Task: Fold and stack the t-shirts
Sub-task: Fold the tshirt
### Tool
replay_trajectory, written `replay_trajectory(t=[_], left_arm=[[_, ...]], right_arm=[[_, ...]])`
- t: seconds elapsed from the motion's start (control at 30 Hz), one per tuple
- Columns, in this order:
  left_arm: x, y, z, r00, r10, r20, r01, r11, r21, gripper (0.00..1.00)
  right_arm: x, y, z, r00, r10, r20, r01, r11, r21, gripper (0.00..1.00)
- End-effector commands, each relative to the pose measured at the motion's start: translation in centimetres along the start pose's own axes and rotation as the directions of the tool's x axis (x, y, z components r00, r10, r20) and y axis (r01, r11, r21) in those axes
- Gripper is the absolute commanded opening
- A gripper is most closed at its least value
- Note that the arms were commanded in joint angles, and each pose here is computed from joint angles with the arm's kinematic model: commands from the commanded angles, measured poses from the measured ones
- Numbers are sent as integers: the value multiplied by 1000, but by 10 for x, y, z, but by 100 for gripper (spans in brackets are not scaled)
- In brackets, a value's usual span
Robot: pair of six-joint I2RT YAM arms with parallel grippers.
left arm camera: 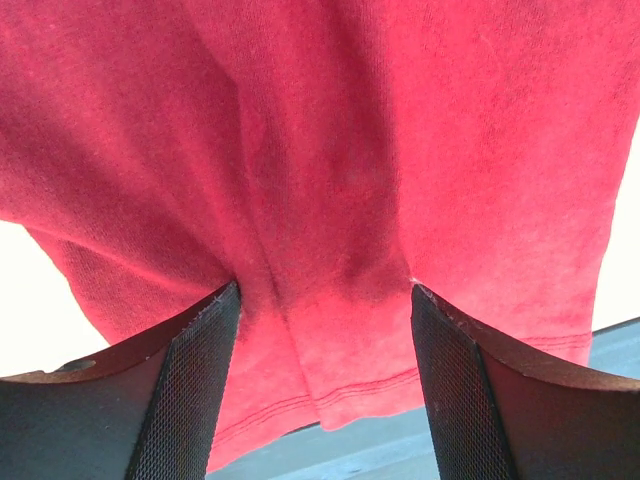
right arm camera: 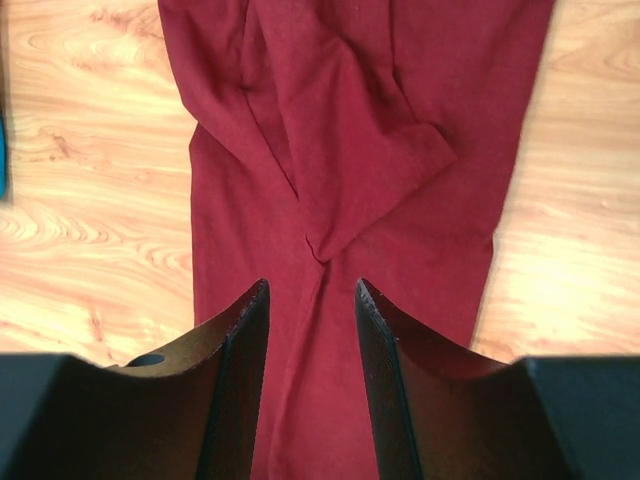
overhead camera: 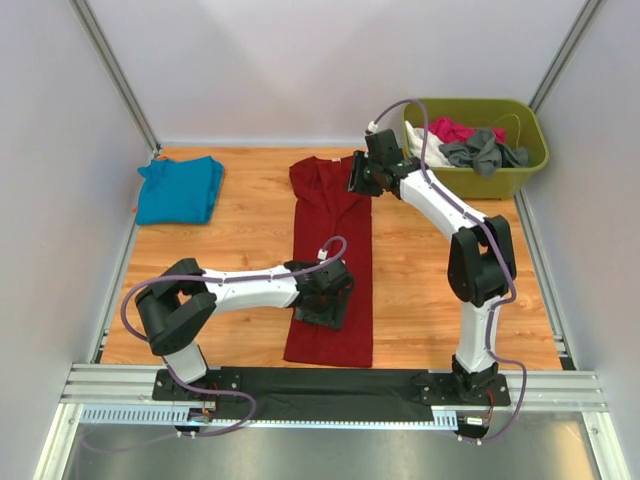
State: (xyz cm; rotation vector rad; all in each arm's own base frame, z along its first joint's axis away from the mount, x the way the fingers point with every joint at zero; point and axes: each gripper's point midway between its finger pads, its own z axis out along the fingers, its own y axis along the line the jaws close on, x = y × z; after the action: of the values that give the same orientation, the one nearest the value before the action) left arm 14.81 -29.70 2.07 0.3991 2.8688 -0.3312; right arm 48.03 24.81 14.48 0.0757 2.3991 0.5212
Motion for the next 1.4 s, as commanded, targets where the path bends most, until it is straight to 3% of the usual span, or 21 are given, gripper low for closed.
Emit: replay_trajectory(t=[0.0,0.17,0.2,0.3,0.33,0.43,0.53,0.63,0.83,0.93,1.13,1.37], left_arm=[[15,-8,3,999,-42,-6,42,999,-22,76],[-3,-25,-27,995,-4,100,3,1000,13,79],[-14,-27,-36,989,5,145,-7,1000,12,80],[-55,-27,-85,959,21,283,-28,999,23,88],[-61,-21,-96,954,37,297,-43,999,13,92],[-91,-2,-135,926,-38,376,3,996,94,93],[-99,34,-167,881,-165,444,94,980,177,92],[-85,73,-160,863,-298,408,216,947,237,89],[-24,84,-117,884,-413,219,331,884,330,80],[3,78,-96,886,-448,115,380,847,372,76],[42,72,-68,877,-480,13,442,817,370,73],[74,63,-50,873,-485,-41,472,822,320,72]], right_arm=[[-29,20,-36,993,4,117,3,998,-62,42],[-17,10,-55,993,-20,118,24,999,-38,47],[-27,13,-76,986,-30,162,38,998,-43,48],[-24,4,-119,977,-38,209,45,998,-31,63],[-24,-5,-130,973,-33,228,34,999,-2,77],[-8,-21,-166,978,1,210,0,1000,-4,100],[33,-31,-186,990,28,139,-24,999,-32,100],[95,-40,-188,996,88,10,-87,993,-85,100],[234,-62,-176,924,230,-306,-277,953,-122,100],[275,-73,-181,888,261,-379,-314,946,-83,98],[311,-79,-192,841,300,-449,-364,930,-60,84],[347,-82,-195,793,288,-537,-357,934,-25,77]])
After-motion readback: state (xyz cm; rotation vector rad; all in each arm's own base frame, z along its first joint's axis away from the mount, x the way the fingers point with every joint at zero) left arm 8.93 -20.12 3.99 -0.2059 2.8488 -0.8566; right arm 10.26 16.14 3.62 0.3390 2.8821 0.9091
